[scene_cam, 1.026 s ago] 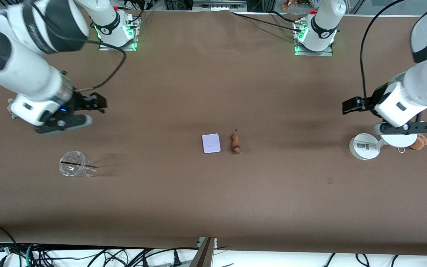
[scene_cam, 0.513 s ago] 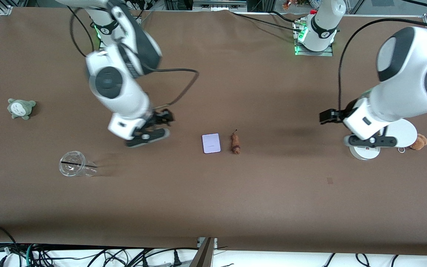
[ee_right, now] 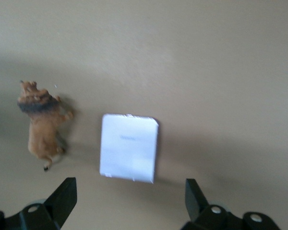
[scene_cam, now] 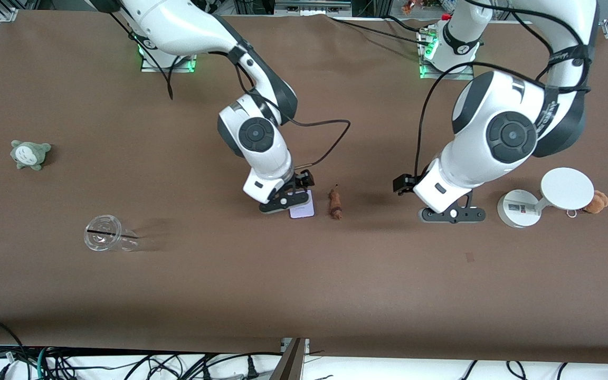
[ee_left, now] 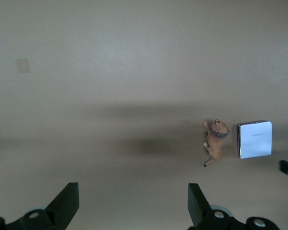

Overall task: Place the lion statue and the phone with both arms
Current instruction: 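Lower the right gripper over the phone while the left gripper lowers onto the lion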

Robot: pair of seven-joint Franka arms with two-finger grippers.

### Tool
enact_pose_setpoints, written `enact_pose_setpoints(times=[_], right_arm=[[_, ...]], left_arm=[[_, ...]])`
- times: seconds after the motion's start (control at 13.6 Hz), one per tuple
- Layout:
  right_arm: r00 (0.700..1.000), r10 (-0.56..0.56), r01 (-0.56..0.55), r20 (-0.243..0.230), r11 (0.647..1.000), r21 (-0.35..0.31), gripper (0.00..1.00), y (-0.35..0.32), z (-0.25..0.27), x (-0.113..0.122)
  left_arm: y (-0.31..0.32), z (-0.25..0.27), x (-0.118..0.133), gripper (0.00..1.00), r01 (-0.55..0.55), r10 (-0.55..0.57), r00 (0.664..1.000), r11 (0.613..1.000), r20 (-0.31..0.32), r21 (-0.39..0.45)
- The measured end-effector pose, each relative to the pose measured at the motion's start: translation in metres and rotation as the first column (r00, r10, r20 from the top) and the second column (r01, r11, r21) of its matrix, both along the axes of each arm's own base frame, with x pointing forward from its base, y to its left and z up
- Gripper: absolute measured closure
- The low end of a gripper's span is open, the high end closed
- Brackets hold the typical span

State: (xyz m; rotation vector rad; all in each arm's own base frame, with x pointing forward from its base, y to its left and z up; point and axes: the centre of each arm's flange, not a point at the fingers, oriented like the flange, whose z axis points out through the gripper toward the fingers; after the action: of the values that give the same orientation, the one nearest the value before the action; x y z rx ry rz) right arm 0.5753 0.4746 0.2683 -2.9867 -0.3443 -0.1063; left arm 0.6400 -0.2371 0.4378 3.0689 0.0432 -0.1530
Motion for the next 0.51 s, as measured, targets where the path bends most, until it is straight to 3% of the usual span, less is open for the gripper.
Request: enact_pose_setpoints(times=[0.51], right_arm=[[0.998,0.049,-0.049,0.033,0.999,0.006,0.00,0.030,-0.065,-0.020]], left_arm=[[-0.022,-0.041,0.009,0.00,-0.018,0.018,1.000,1.000,0.017,-0.010]])
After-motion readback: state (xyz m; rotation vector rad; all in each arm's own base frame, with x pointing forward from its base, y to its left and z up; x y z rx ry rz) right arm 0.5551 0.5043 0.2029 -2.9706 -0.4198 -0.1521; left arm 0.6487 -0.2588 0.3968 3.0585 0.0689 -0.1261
